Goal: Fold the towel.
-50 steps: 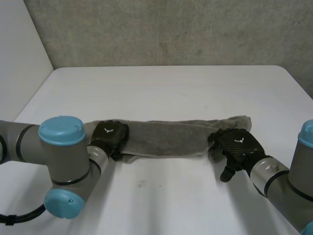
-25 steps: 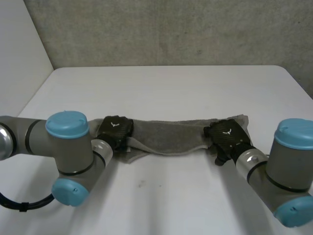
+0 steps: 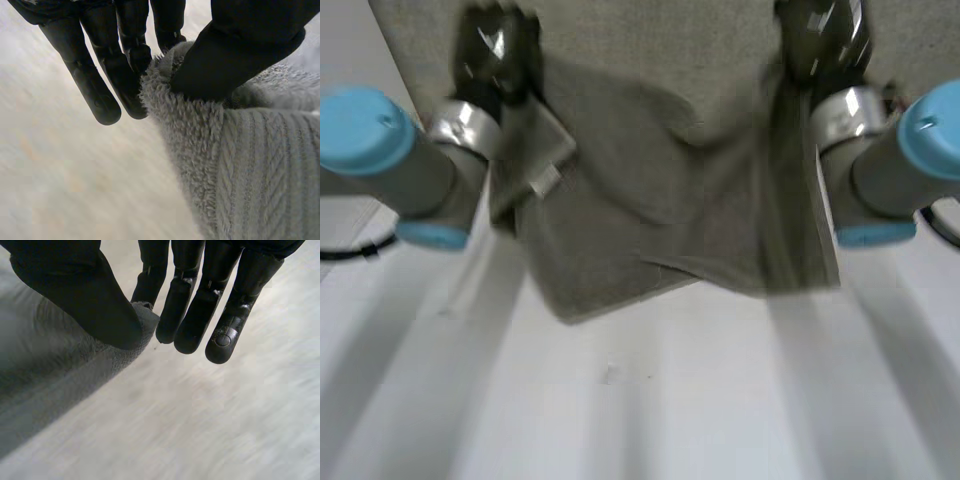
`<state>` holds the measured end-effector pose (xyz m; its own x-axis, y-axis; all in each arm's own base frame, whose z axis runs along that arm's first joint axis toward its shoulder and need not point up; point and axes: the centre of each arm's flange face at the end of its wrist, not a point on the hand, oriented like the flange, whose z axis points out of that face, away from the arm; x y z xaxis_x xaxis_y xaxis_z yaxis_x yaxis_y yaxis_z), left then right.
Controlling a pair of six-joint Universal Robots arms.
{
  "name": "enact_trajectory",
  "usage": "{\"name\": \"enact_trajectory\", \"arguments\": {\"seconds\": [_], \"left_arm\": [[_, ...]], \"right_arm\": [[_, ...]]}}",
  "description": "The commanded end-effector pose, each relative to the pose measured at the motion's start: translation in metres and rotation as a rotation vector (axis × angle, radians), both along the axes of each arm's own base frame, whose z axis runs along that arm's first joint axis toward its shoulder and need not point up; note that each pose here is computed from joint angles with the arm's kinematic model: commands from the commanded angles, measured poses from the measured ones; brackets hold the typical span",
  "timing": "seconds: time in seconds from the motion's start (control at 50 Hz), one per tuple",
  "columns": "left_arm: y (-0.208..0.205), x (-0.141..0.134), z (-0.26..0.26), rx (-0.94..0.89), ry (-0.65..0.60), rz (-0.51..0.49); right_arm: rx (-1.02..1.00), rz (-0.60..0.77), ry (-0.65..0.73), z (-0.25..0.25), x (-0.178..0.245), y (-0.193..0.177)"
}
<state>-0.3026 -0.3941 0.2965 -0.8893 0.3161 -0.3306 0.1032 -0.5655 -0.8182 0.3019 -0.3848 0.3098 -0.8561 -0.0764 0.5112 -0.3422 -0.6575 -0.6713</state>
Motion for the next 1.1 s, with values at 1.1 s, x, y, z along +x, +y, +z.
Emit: {"name": "enact_trajectory", "arguments": {"seconds": [1.1], "left_arm": [[0.116, 0.061, -0.163, 0.659, -0.397, 0.018]], "right_arm": [[0.914, 0.11, -0.017, -0.139, -0.085, 0.09]]}}
